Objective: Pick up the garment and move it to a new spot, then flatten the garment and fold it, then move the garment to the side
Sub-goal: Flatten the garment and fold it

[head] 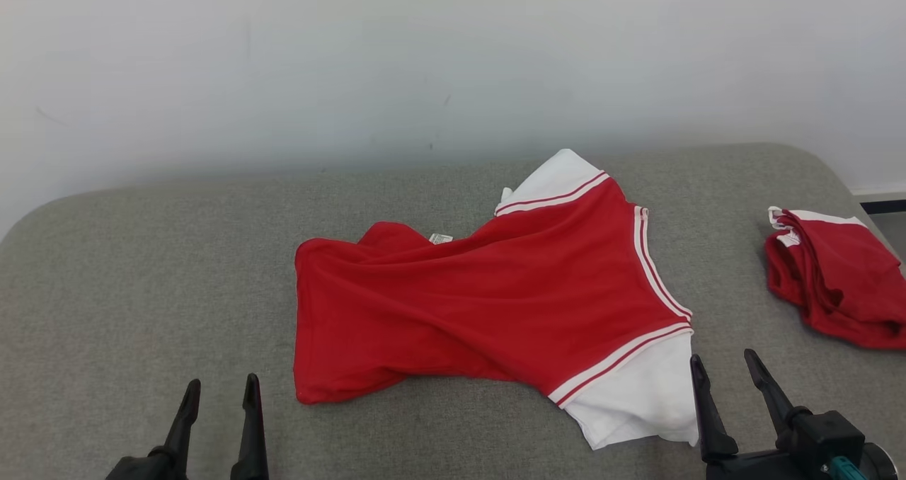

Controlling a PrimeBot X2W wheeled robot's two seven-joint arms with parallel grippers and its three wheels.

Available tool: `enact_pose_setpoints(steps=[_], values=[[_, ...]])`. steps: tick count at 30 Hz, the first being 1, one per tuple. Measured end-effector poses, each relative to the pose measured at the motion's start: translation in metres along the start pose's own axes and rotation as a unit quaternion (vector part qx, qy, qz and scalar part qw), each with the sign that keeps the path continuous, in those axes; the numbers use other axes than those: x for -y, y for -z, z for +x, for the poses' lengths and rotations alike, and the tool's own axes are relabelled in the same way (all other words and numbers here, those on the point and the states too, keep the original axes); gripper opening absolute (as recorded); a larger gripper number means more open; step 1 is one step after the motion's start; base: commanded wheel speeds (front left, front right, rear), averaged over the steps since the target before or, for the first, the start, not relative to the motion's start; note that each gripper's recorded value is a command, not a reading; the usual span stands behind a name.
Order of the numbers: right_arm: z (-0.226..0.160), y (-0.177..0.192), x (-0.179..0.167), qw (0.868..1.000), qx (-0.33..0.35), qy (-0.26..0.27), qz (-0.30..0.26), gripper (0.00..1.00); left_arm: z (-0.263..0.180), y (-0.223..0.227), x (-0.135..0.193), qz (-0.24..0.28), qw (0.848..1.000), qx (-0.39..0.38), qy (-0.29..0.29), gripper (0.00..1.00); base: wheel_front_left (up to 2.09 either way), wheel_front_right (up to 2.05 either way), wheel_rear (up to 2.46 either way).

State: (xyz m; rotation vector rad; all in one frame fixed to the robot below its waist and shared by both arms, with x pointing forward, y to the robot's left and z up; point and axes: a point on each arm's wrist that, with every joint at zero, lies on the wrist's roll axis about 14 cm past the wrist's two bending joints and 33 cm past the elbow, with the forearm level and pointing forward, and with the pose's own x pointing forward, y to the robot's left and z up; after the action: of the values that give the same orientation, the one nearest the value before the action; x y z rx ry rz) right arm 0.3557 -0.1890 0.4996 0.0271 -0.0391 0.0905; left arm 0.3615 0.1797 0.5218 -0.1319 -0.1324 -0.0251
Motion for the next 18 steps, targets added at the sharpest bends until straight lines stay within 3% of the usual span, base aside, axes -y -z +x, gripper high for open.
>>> enact_pose_setpoints(steps=[11, 18], values=[[0.0, 0.008, 0.003, 1.0, -0.022, 0.006, 0.003, 1.0, -0.002, 0.01, 0.005, -0.004, 1.0, -0.016, -0.001, 1.0, 0.0, 0.0, 0.0], [-0.002, 0.043, 0.016, 0.99, -0.139, 0.025, 0.022, 1.0, 0.009, 0.052, 0.025, -0.036, 0.996, -0.084, 0.018, 1.0, 0.0, 0.0, 0.0]])
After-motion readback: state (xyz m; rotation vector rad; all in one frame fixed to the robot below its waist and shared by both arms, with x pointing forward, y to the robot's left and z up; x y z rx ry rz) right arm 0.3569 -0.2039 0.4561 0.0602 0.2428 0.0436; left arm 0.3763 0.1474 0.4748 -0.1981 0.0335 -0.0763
